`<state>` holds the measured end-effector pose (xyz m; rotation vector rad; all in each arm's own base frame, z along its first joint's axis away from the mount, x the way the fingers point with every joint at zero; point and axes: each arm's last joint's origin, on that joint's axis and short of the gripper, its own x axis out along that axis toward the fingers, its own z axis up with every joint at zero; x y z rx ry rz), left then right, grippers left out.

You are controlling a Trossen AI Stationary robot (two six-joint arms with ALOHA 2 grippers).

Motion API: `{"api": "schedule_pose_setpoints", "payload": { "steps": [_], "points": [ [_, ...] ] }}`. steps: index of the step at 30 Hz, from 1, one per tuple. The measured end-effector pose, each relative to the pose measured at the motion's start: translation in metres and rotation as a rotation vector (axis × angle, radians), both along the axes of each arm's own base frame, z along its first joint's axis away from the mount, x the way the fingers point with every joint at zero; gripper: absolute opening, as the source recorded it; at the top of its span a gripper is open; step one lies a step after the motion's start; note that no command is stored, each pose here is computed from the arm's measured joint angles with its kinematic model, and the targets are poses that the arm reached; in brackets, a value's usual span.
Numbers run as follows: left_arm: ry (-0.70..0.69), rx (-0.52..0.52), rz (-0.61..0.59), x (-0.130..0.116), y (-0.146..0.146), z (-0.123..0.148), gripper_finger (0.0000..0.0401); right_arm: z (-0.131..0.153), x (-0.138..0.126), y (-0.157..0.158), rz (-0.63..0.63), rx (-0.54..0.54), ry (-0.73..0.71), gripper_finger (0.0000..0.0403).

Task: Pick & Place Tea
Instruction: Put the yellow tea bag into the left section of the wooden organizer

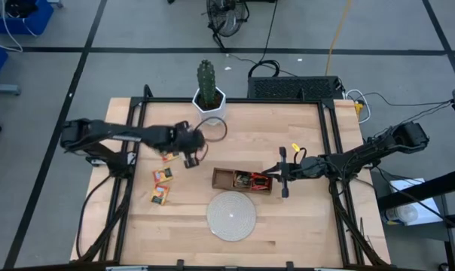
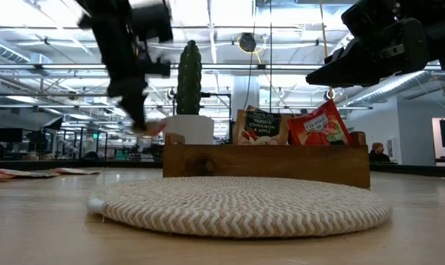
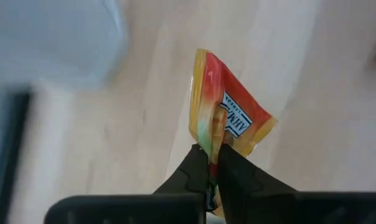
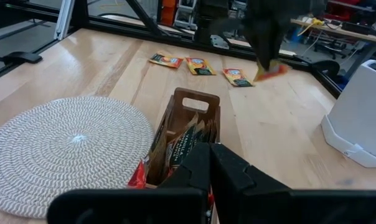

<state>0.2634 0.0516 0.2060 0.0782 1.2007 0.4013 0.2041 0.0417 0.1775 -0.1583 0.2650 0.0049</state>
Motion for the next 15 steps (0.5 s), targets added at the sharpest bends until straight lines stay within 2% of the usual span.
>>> {"api": "schedule_pose_setpoints", "payload": {
  "steps": [3,6,12,15],
  "points": [
    [-0.186,0.076,0.030,0.009,-0.030,0.016,0.0017,0.000,0.000,0.000,0.000,0.000,-0.001,0.0002],
    [-0.350,0.101,0.049,0.018,-0.061,0.023,0.0017,0.001,0.000,0.000,0.000,0.002,-0.007,0.0002],
    [-0.559,0.177,0.044,0.033,-0.123,0.014,0.0017,0.001,0.000,0.000,0.001,0.007,-0.016,0.0002],
    [-0.675,0.180,0.051,0.041,-0.147,0.010,0.0017,0.002,0.000,0.000,-0.001,0.025,-0.037,0.0002]
  ]
}}
